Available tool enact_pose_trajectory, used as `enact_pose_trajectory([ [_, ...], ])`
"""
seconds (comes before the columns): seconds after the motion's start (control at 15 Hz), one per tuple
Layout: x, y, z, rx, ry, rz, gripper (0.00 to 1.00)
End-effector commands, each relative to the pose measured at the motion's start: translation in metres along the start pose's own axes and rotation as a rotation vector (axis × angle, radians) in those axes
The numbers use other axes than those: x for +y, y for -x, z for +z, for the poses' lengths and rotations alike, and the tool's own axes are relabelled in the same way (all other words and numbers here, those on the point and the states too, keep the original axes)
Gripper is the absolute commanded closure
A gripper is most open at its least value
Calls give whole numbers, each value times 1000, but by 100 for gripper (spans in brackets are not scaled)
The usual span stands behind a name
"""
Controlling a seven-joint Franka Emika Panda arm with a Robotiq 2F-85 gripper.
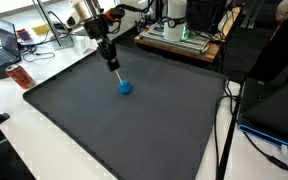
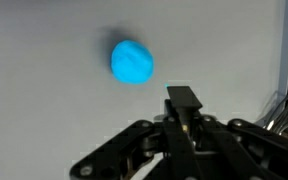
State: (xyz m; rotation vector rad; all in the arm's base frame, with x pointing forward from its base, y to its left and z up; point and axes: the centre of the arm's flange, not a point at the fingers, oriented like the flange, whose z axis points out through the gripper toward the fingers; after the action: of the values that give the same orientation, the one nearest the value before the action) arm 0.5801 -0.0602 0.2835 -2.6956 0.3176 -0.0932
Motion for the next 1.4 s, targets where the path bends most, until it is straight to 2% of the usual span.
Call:
enact_pose_trajectory([
  [0.0, -31, 18, -15, -13, 109, -6, 97],
  [0.27, -55, 22, -13, -44, 237, -13, 97],
  [0.6, -68, 24, 2, -64, 359, 3, 97],
  [0.93, -70, 24, 14, -54, 427, 26, 97],
  [1.33, -70, 25, 28, -59, 457, 44, 97],
])
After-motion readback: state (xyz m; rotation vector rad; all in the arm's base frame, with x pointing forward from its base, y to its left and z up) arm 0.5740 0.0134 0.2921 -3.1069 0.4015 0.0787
